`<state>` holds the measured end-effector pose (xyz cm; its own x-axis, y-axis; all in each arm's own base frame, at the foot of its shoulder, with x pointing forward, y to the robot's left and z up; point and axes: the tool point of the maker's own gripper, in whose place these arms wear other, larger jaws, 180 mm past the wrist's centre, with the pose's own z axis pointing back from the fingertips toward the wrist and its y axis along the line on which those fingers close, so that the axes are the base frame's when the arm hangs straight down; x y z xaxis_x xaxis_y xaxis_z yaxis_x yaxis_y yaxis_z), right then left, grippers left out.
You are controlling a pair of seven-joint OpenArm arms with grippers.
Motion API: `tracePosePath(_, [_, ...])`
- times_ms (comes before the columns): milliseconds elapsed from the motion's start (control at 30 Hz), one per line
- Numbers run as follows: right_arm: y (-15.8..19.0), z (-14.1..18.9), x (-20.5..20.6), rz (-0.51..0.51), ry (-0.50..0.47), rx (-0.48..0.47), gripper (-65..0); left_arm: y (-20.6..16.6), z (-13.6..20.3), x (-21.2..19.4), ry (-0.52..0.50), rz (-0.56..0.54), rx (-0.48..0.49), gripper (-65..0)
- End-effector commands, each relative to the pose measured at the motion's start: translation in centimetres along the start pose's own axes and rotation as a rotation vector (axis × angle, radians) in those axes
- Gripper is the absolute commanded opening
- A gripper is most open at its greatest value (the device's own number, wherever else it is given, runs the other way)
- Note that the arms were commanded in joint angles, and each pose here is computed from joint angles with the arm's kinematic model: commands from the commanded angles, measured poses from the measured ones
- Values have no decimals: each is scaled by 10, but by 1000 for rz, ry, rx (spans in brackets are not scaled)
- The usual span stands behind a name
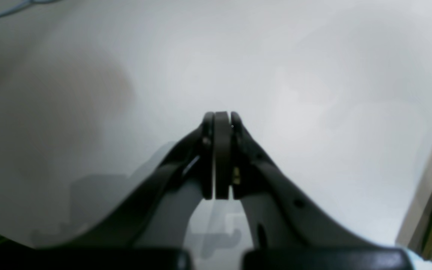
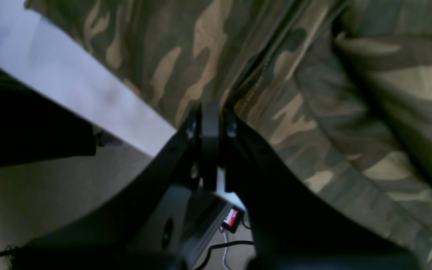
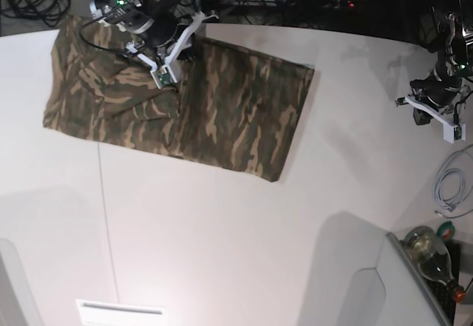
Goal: Layout the t-shirt on the table in an organized manner, then fold the t-shirt properly
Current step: 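Release the left gripper and move the right gripper over the shirt, then grasp the folded shirt's ends with both grippers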
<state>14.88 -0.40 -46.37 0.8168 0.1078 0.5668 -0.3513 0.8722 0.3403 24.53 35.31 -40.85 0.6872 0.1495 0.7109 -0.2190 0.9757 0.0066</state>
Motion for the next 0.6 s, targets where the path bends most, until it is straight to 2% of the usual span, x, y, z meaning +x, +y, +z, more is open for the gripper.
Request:
tracePosePath(0, [5, 2, 11, 3, -37, 13, -644, 5, 2, 18, -48, -14, 7, -650])
tracePosePath(300, [-1, -4, 9, -5, -23, 9, -635, 12, -2, 4, -11, 2, 23, -650])
tracePosePath(367, [0, -3, 6, -7, -19, 9, -569, 13, -2, 4, -10, 3, 24, -650])
tracePosePath(433, [2, 4, 6, -1, -13, 4, -450, 13, -2, 4, -12, 2, 25, -650])
tracePosePath(500, [3, 12, 18, 22, -29, -3, -363, 18, -1, 8, -15, -11, 32, -650])
tracePosePath(567, [4, 19, 34, 43, -70, -11, -329, 19, 0, 10, -17, -17, 34, -650])
